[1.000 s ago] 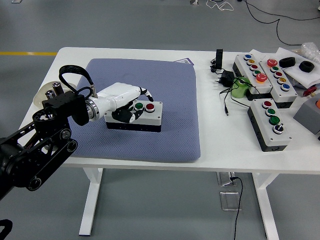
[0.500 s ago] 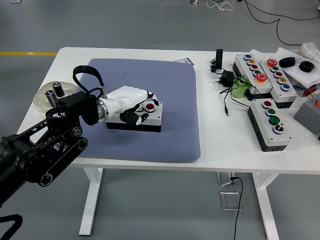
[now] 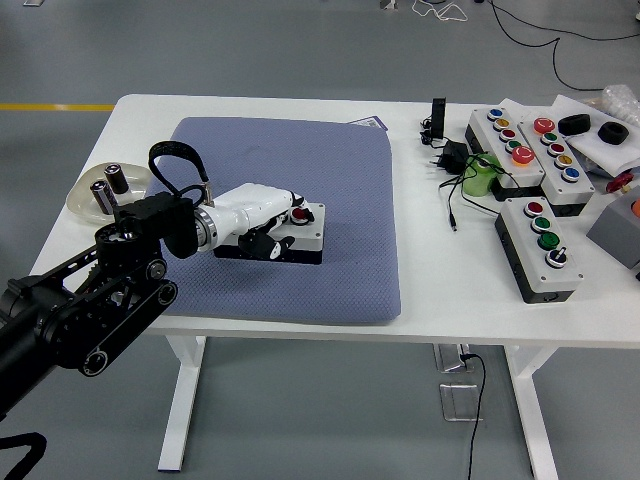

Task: Pick up the button,place it on the desk,press the button,press the button

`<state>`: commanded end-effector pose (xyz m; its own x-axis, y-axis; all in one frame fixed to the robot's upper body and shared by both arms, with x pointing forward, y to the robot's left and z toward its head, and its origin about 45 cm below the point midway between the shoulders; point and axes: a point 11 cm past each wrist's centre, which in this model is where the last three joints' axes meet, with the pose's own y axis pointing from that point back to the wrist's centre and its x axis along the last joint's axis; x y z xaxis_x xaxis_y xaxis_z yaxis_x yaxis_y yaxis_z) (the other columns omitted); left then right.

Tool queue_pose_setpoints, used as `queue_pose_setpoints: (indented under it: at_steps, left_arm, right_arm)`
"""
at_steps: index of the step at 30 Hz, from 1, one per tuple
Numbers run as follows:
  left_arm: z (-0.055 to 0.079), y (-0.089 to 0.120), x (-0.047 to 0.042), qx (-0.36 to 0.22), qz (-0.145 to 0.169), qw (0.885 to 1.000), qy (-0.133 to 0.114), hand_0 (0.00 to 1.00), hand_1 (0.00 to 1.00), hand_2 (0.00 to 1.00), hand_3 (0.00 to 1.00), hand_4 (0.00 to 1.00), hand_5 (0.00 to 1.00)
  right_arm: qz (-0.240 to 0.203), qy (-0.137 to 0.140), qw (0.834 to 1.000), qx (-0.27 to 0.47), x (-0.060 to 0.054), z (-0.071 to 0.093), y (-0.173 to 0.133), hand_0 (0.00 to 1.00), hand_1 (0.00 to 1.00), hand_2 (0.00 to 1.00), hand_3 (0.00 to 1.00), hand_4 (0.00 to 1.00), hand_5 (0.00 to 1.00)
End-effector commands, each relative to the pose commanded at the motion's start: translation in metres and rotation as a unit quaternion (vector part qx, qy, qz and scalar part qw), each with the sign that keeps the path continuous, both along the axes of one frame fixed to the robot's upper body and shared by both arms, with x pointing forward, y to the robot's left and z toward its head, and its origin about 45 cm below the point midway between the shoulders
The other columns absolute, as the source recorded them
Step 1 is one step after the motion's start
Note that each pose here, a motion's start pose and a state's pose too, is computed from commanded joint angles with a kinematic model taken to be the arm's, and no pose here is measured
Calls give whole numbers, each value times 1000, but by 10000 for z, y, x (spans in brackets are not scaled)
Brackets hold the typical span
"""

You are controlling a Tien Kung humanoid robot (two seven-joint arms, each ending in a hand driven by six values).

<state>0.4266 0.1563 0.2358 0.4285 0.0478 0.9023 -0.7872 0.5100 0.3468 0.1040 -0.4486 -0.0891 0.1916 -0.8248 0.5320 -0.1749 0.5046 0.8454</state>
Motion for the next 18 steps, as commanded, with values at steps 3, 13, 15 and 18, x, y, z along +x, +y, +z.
queue_pose_setpoints:
  at_steps: [3,13,15,18]
  left_arm:
    - [12,10,8,-2,2,1000,-1,9,2,46,741,527,2]
    - [99,118,83,-8,19,1000,-12,9,2,46,740,528,2]
    - [74,143,91,-5,22,1000,-8,9,2,46,738,525,2]
    - [24,157,83,1,22,1000,-2,9,2,46,738,525,2]
  right_arm:
    - [0,0,1000,0,-1,-1,1,646,530,557,631,236,253]
    - [1,-3,1000,1,30,4,7,645,530,557,631,235,254]
    - [1,-3,1000,1,35,5,7,645,530,557,631,235,254]
    - [1,-3,1000,1,39,6,7,645,530,557,631,235,254]
